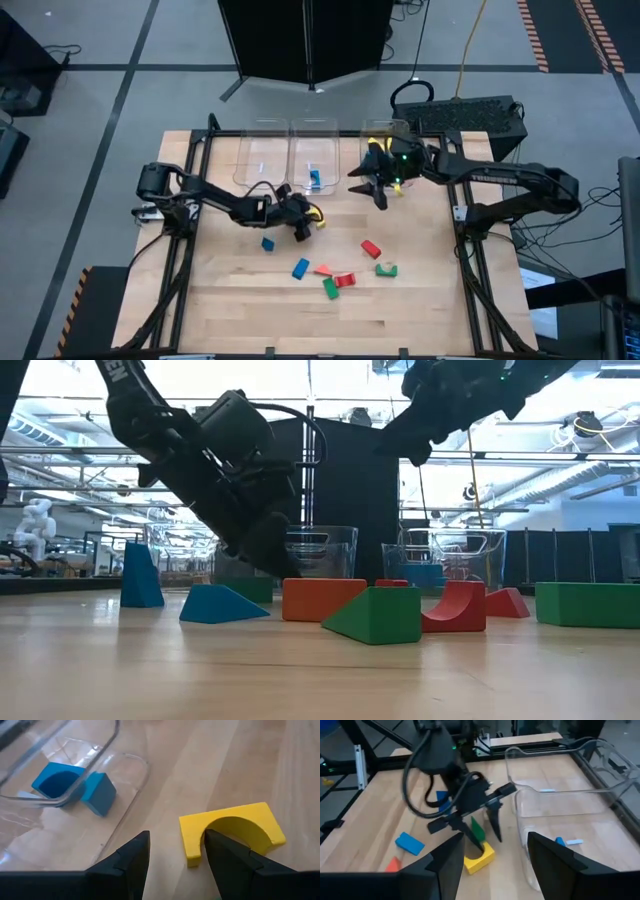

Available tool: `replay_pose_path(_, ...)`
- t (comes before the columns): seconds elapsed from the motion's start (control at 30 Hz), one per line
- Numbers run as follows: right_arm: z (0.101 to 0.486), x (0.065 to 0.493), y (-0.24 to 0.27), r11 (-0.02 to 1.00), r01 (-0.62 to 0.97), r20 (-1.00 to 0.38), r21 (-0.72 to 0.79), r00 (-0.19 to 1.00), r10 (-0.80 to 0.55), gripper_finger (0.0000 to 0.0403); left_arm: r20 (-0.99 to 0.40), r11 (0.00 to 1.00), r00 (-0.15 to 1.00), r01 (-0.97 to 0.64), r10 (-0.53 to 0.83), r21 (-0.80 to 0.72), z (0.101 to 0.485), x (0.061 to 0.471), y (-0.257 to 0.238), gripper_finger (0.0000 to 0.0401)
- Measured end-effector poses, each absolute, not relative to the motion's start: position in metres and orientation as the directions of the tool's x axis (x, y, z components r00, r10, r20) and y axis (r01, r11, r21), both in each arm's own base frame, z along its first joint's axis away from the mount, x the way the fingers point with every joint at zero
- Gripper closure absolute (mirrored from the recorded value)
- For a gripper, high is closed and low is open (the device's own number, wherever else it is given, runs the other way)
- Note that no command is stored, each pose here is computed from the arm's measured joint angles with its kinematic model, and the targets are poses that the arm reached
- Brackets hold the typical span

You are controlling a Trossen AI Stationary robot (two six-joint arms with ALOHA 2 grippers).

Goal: Sort blocks by size
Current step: Put the yellow arch block into the center transparent bin

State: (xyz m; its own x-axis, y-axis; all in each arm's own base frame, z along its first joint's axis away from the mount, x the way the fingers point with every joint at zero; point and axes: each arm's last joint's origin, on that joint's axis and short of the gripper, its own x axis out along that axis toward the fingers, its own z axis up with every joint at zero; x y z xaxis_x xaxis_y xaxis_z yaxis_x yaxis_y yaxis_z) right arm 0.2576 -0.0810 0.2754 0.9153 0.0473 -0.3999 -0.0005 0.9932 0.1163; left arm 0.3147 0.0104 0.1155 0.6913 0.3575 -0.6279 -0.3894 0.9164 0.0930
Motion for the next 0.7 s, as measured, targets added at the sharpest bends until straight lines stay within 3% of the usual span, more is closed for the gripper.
replay_pose_path(0.4, 0.275, 0.263, -0.06, 0.997, 0.0, -0.413, 0.076, 0.91, 0.031, 0.02, -0.638, 0.92, 0.687, -0.381, 0.348, 0.091, 0.115, 0.314, 0.01, 0.0215)
replay_pose_path(0.7, 0.278, 0.267, -0.05, 0.996, -0.032, -0.385, 0.083, 0.921, 0.061, 0.02, -0.639, 0.925, 0.688, -0.367, 0.343, 0.101, 0.115, 0.314, 0.01, 0.0302)
